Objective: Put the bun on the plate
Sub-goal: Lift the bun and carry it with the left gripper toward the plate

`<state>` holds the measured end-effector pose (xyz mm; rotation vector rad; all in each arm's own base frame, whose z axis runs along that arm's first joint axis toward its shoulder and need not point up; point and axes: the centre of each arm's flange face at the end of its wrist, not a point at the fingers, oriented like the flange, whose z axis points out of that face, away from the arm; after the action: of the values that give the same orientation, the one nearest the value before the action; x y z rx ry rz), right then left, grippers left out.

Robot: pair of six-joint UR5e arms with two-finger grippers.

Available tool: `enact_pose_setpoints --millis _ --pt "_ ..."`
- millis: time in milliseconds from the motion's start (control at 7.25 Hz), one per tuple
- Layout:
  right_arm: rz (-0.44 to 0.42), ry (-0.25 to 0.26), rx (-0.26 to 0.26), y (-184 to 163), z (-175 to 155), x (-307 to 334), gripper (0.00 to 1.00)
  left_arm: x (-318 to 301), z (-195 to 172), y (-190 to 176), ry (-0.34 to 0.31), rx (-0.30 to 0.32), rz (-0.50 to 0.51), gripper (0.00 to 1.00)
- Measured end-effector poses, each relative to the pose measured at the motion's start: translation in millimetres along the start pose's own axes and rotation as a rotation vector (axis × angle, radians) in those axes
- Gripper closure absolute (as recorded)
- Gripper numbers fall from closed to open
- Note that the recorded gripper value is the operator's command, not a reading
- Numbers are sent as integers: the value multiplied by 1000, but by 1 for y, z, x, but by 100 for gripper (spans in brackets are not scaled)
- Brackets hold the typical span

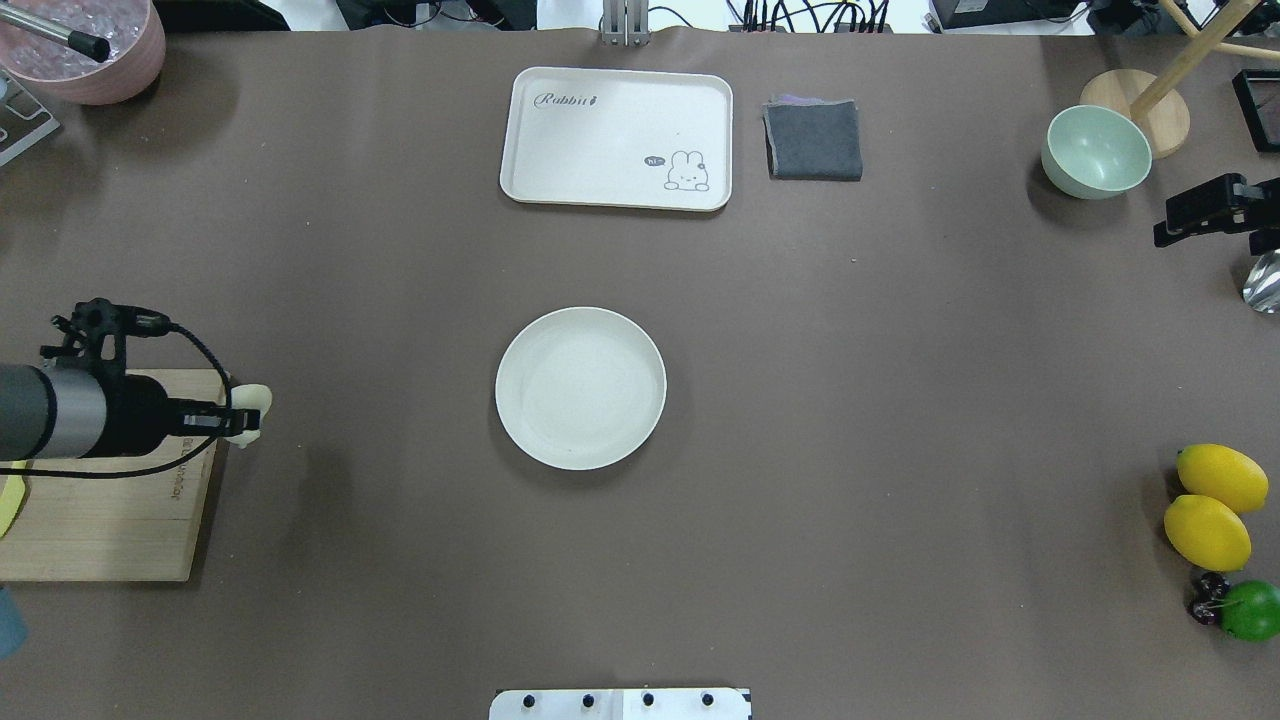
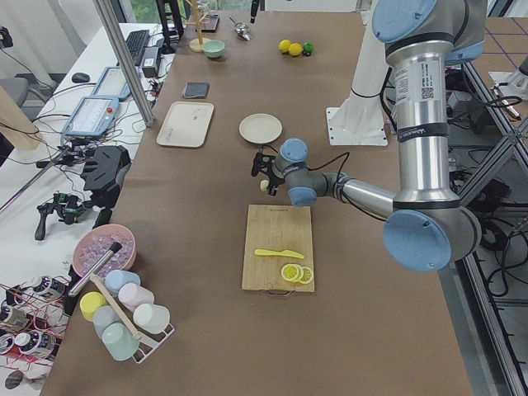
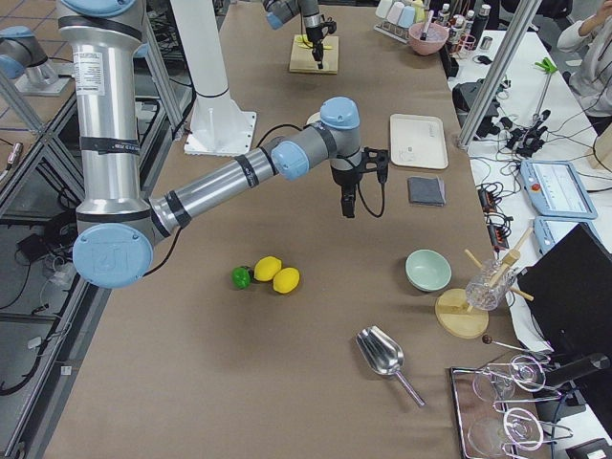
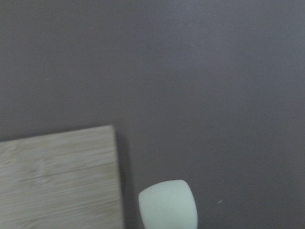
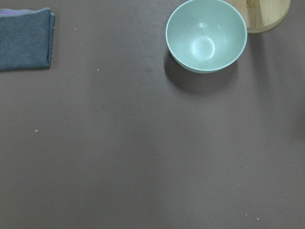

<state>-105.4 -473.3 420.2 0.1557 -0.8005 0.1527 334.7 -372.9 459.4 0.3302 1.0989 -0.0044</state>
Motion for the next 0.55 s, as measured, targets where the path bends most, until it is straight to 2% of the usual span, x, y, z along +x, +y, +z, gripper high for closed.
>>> enact_pose_setpoints --millis 276,552 --pt "20 19 -14 4 6 16 0 89 42 -22 116 -2 -62 98" --pt "22 43 -23 9 8 41 0 181 69 -26 188 -3 -113 98"
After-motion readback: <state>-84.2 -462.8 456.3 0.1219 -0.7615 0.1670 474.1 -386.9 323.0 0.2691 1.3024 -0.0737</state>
